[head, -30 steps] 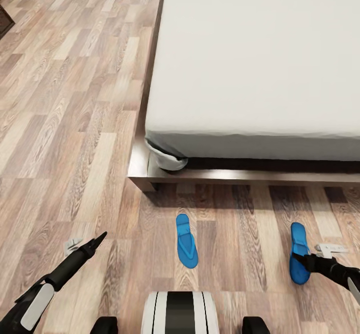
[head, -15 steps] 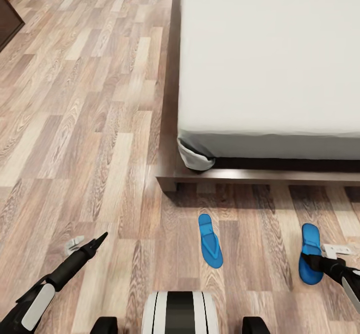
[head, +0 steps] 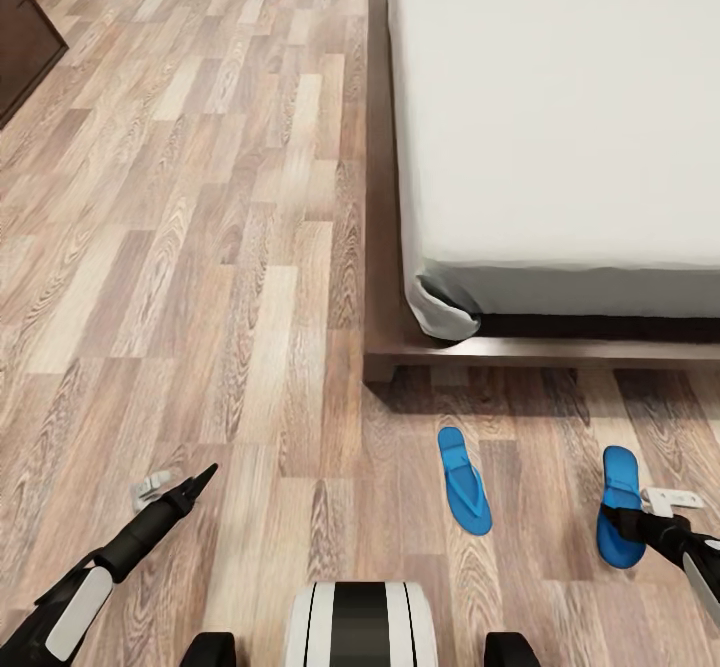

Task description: In the bedroom, move the book from the bed onto either nightstand, and place the two sandals side by side next to the bed.

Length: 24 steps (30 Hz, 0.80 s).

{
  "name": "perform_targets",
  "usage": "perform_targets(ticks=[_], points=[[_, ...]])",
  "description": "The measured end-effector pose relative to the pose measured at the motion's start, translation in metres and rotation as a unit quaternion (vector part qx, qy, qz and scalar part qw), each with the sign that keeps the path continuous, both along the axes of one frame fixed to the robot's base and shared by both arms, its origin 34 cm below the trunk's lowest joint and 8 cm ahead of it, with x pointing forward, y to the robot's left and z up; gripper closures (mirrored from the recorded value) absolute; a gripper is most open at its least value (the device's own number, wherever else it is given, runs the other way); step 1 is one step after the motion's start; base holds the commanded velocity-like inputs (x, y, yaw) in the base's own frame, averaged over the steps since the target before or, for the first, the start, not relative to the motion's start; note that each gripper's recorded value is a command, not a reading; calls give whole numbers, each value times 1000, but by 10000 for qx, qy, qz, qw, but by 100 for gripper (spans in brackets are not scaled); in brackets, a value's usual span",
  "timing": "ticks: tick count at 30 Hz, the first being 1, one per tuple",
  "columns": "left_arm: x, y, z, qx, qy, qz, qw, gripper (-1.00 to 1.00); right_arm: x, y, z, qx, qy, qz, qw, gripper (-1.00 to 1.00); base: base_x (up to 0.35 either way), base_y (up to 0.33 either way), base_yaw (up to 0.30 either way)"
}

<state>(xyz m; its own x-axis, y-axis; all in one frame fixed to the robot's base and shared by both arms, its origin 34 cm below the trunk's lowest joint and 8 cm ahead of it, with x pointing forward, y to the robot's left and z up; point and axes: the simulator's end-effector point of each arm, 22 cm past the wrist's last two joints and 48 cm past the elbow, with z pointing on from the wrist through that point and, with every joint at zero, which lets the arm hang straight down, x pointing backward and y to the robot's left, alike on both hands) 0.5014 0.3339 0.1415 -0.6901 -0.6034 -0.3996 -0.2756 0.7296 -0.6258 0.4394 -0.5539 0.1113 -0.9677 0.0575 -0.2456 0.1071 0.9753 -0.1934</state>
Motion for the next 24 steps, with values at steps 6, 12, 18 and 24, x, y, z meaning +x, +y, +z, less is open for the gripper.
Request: perform_targets(ticks=[6, 12, 18, 24], points=[[0, -1, 0, -6, 1, 24, 10000, -100, 0, 1, 0, 4, -6, 1, 10000, 100, 120, 97, 0], [0, -1, 0, -5, 1, 25, 10000, -100, 2, 1, 1, 11, -27, 17, 10000, 100, 249, 184, 0], [0, -1, 0, -9, 3, 27, 10000, -100, 2, 1, 0, 24, -26, 26, 10000, 100, 71, 56, 0], [0, -1, -1, -13, 5, 29, 10000, -100, 2, 3, -1, 36, -16, 38, 10000, 100, 5, 4, 160]])
